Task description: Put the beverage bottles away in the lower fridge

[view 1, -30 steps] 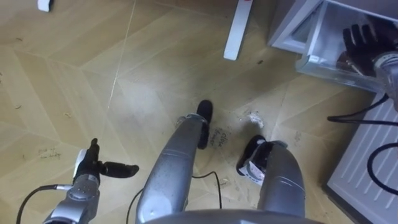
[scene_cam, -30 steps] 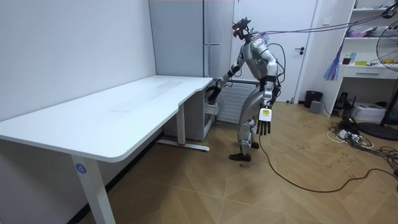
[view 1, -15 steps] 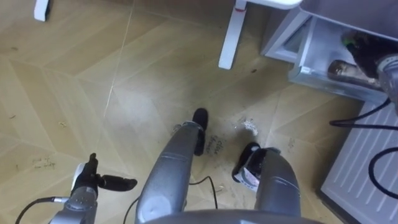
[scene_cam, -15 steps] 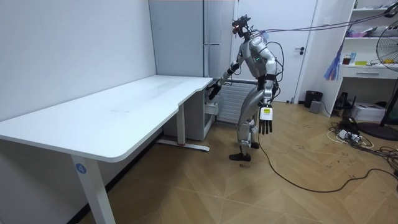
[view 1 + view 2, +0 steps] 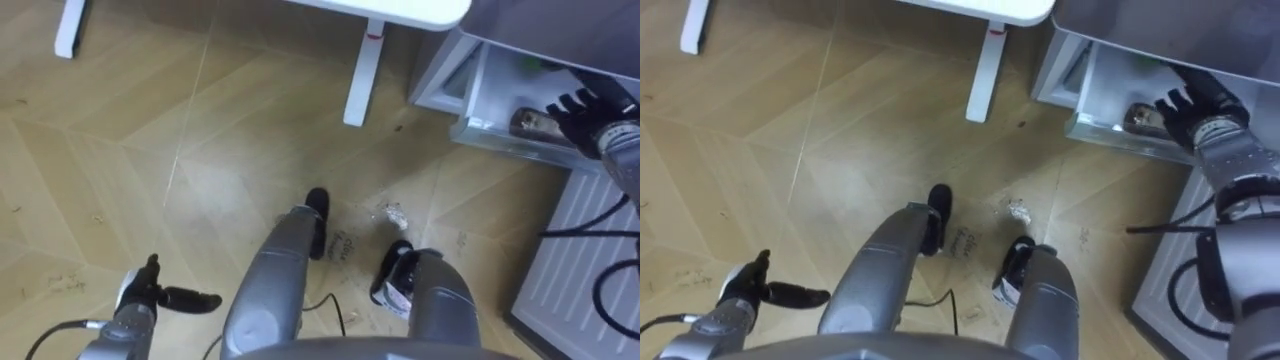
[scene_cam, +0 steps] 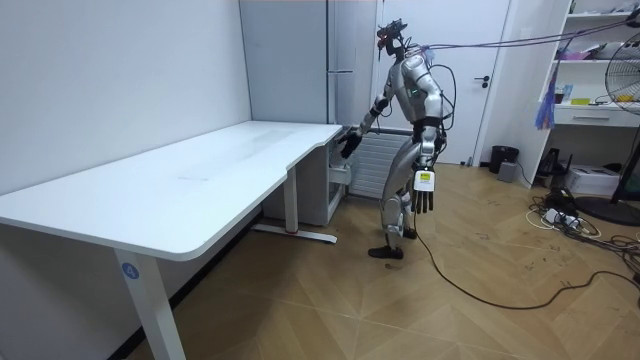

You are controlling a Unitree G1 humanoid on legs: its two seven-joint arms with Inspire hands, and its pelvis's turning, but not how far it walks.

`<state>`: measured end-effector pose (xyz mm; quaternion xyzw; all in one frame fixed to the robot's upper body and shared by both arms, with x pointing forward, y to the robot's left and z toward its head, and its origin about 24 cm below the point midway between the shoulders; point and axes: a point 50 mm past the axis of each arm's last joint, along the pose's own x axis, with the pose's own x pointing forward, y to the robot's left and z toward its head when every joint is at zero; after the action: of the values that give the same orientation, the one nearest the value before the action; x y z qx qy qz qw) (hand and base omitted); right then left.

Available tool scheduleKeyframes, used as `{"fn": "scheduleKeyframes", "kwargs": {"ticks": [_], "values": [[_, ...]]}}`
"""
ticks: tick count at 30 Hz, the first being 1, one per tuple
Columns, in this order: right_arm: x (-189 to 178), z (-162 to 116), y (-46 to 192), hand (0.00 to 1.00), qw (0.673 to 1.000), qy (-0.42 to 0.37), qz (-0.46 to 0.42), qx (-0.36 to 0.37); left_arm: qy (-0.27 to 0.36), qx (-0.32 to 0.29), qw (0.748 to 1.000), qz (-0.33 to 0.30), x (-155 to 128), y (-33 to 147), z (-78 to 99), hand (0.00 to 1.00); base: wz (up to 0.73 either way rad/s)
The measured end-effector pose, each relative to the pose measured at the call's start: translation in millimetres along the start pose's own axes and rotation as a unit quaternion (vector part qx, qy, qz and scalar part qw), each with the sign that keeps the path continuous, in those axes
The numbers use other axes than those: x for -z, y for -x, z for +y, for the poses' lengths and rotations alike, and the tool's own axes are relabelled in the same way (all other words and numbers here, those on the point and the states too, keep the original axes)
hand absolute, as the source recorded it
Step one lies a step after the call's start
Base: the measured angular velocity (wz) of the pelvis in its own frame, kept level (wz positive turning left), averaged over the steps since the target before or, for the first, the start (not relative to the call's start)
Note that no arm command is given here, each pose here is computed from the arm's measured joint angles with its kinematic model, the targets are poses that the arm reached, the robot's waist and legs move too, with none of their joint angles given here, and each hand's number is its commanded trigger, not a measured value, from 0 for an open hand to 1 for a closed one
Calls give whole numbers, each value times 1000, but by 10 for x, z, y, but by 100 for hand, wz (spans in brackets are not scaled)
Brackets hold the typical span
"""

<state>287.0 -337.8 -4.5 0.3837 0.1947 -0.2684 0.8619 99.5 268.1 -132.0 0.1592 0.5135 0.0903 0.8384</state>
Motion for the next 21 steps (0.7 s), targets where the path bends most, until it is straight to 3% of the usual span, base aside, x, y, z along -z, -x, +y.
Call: {"fn": "scheduleKeyframes", "kwargs": {"ticks": [9, 12, 21], "values": [[200, -328, 67, 0, 998, 44, 14, 38, 14, -5, 1000, -9, -53, -30, -26, 0, -3], [386, -376, 80, 0, 998, 40, 17, 47, 17, -9, 1000, -10, -61, -32, -43, 0, -7], [1118, -904, 340, 0, 984, 44, 100, 139, 46, -7, 999, 0, -31, -57, -248, 0, -6]]}}
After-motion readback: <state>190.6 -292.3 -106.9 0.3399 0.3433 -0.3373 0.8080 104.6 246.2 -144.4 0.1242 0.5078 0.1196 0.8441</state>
